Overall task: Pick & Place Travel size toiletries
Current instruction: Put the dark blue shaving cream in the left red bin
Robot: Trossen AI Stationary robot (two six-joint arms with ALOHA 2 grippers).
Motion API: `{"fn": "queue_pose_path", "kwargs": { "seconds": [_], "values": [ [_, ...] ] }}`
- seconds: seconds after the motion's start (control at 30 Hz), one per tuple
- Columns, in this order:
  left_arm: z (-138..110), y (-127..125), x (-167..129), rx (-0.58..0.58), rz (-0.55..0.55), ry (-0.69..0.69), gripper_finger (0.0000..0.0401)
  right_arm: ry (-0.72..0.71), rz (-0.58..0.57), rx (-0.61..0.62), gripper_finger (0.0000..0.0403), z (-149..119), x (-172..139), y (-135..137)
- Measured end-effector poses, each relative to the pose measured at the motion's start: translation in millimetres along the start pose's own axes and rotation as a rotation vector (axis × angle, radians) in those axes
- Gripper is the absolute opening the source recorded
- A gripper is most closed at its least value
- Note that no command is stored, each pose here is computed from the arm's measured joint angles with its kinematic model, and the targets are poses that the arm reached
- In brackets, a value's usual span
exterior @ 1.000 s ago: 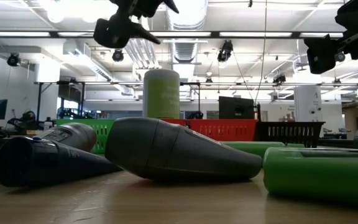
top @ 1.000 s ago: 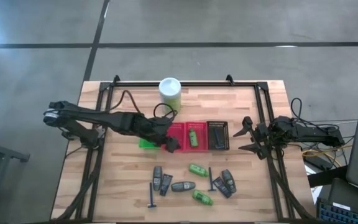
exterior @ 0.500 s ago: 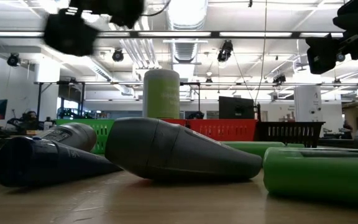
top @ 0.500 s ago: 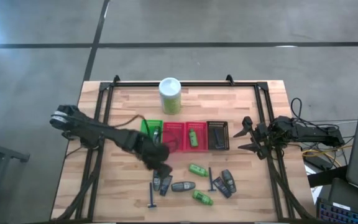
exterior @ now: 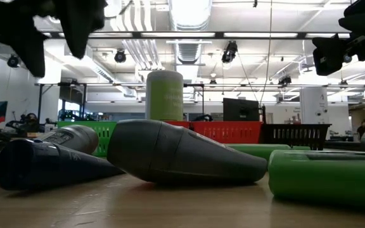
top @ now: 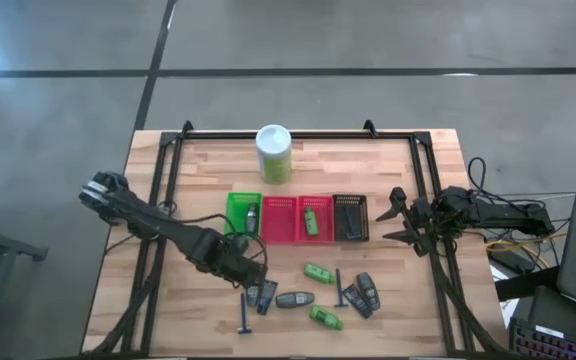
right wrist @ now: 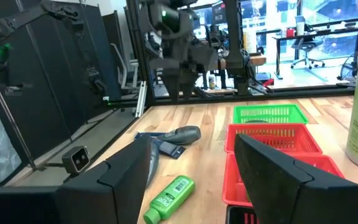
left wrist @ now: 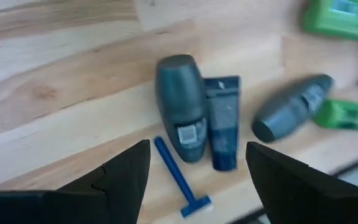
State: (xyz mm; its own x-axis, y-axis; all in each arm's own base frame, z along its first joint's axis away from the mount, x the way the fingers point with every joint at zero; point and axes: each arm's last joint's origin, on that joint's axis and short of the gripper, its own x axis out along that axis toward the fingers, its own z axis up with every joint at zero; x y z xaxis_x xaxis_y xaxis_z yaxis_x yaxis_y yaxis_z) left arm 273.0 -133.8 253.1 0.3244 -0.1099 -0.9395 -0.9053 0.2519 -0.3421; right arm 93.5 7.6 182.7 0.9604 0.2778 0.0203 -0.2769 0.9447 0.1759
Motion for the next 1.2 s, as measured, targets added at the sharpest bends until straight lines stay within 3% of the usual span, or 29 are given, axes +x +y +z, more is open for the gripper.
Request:
{"fn": "queue_pose_path", "kwargs": {
  "seconds": [0.3,0.4,0.57,0.83,1.2],
  "values": [
    [2.9,-5.9,34.5,-0.04,0.081,-0.009,0.0271,0.0,0.0,0.0,0.026,0.0,0.0,0.0],
    [0.5,-17.9,34.3,-0.039,-0.004,0.015,0.0271,0.0,0.0,0.0,0.0269,0.0,0.0,0.0],
    [-6.1,-44.6,36.0,0.068,-0.144,0.035,0.0271,0.001,0.0,0.0,0.0284,0.0,0.1,-0.1],
    [-16.9,-62.6,75.1,0.136,-0.004,0.187,0.0271,0.0,0.0,0.0,0.0309,0.0,0.0,0.0],
    [-25.7,-75.3,96.9,0.138,0.102,0.185,0.0271,0.0,0.0,0.0,0.0339,0.0,0.1,-0.1]
  ]
}}
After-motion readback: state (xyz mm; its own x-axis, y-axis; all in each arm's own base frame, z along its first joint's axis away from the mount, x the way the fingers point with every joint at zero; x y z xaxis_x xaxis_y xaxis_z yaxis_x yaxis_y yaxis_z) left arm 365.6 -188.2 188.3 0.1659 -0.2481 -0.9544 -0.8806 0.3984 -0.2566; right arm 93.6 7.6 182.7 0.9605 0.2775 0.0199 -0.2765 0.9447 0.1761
